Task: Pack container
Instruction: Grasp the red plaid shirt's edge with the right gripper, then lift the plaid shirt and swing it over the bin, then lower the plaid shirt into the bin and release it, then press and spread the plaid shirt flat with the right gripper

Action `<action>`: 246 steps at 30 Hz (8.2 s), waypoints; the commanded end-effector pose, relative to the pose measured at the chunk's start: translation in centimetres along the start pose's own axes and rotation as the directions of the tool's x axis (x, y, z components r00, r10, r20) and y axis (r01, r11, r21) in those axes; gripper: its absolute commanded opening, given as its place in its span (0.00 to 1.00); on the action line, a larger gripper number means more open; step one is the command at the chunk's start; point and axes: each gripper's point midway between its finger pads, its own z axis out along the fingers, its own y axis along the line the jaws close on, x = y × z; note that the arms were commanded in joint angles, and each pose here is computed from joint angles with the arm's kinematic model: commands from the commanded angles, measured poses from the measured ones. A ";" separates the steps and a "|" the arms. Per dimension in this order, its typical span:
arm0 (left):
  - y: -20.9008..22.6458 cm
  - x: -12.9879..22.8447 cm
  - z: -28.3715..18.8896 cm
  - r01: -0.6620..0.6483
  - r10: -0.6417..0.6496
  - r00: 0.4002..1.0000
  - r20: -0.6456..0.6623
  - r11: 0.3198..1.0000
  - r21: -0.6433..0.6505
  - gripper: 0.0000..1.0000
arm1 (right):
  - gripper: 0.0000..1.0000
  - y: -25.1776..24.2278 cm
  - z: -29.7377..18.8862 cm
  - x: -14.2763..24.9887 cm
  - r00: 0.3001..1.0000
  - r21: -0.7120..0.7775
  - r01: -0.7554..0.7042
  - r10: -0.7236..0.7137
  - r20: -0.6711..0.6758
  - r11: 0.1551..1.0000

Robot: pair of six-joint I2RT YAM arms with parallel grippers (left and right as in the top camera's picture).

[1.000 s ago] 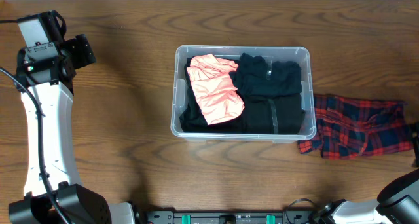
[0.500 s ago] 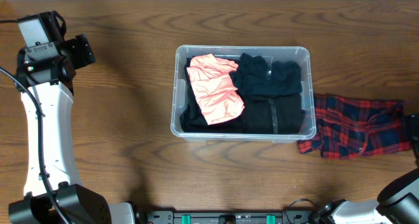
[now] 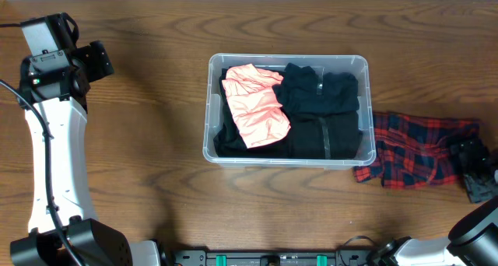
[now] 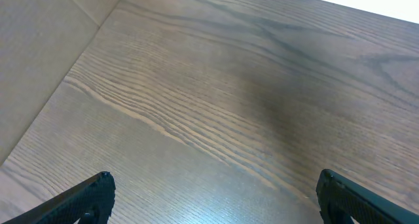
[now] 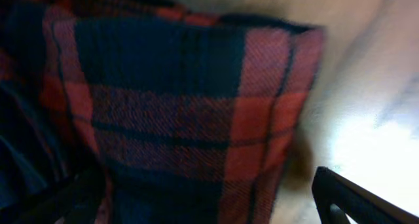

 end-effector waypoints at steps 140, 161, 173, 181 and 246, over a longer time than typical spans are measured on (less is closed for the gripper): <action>0.3 -0.1 0.0 0.001 -0.001 1.000 0.002 1.000 -0.010 0.98 | 0.02 34.9 -34.4 39.9 0.950 -0.874 0.229 -0.294 0.104 0.429; 0.3 -0.1 0.0 0.001 -0.001 1.000 0.002 1.000 -0.010 0.98 | 0.01 29.9 -29.1 41.3 0.892 -0.712 0.376 -0.438 0.107 0.593; 0.3 -0.1 0.0 0.001 -0.001 1.000 0.002 1.000 -0.010 0.98 | 0.01 27.4 -26.3 38.6 0.873 -0.558 0.477 -0.443 0.207 0.679; 0.3 -0.1 0.0 0.000 0.000 1.000 0.002 1.000 -0.010 0.98 | 0.01 25.4 -24.8 35.9 0.838 -0.418 0.545 -0.452 0.305 0.727; 0.3 -0.1 0.0 0.001 -0.001 1.000 0.002 1.000 -0.010 0.98 | 0.01 28.2 -20.9 42.9 -0.008 -0.281 0.947 -0.885 0.466 -0.157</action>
